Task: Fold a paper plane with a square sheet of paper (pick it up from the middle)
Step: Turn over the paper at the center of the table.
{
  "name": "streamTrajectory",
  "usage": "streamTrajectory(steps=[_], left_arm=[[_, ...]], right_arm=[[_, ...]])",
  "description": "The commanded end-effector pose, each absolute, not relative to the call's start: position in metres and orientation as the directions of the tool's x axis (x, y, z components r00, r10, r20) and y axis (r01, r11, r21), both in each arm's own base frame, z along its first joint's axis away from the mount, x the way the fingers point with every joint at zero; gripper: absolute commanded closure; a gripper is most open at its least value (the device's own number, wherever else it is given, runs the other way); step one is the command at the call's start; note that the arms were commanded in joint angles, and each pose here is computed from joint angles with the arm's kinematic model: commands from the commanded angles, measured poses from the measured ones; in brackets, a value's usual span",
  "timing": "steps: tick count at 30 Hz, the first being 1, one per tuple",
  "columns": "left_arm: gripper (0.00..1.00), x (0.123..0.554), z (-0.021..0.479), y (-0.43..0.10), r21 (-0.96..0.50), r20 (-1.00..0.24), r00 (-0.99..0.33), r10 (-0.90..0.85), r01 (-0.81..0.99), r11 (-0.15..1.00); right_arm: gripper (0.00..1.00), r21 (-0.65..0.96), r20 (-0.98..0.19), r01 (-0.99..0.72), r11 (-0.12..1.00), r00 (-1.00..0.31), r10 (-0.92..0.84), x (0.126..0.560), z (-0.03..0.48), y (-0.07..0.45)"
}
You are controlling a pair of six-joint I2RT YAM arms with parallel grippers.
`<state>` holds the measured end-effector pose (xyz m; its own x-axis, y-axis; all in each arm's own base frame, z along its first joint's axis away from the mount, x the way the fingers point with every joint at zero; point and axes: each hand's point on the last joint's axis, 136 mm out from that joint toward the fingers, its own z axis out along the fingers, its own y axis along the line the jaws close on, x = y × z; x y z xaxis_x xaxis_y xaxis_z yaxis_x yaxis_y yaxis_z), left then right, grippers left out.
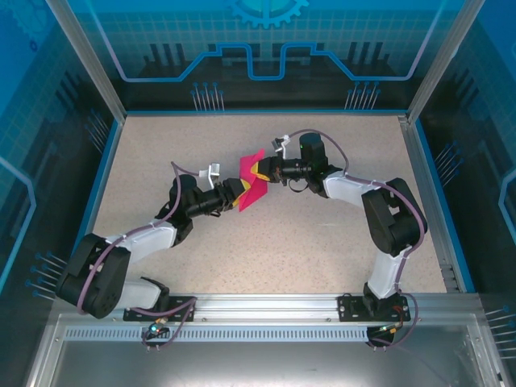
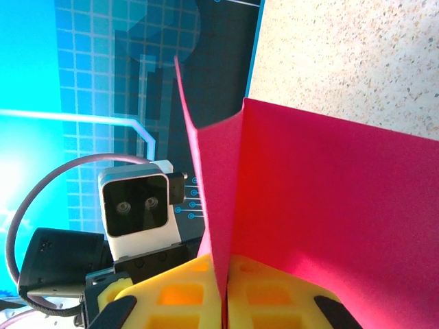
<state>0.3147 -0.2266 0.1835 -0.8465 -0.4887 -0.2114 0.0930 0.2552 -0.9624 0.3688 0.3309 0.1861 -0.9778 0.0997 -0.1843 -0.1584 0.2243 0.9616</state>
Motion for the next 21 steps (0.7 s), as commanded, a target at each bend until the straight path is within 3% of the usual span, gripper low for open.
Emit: streamTrajectory(steps=[1, 12, 15, 17, 21], left_arm=[[0.54, 0.316, 0.181, -0.225, -0.956, -0.229, -0.836, -0.498, 0.097, 0.277], [0.86, 0.317, 0.179, -0.225, -0.954, -0.224, -0.84, -0.495, 0.086, 0.286], [0.9, 0.316, 0.176, -0.224, -0.947, -0.232, -0.841, -0.489, 0.081, 0.311], [0.91, 0.315, 0.171, -0.222, -0.931, -0.244, -0.844, -0.477, 0.066, 0.359], [0.92, 0.312, 0.154, -0.203, -0.825, -0.321, -0.838, -0.442, 0.018, 0.565]], right_arm=[[0.93, 0.959, -0.201, -0.186, 0.213, -0.978, 0.052, 0.36, 0.19, 0.332], [0.89, 0.956, -0.205, -0.191, 0.223, -0.978, 0.043, 0.356, 0.189, 0.331], [0.75, 0.942, -0.223, -0.197, 0.273, -0.973, 0.067, 0.359, 0.184, 0.319], [0.61, 0.914, -0.246, -0.197, 0.353, -0.964, 0.099, 0.36, 0.18, 0.303], [0.43, 0.811, -0.329, -0.193, 0.552, -0.931, 0.157, 0.363, 0.171, 0.262]])
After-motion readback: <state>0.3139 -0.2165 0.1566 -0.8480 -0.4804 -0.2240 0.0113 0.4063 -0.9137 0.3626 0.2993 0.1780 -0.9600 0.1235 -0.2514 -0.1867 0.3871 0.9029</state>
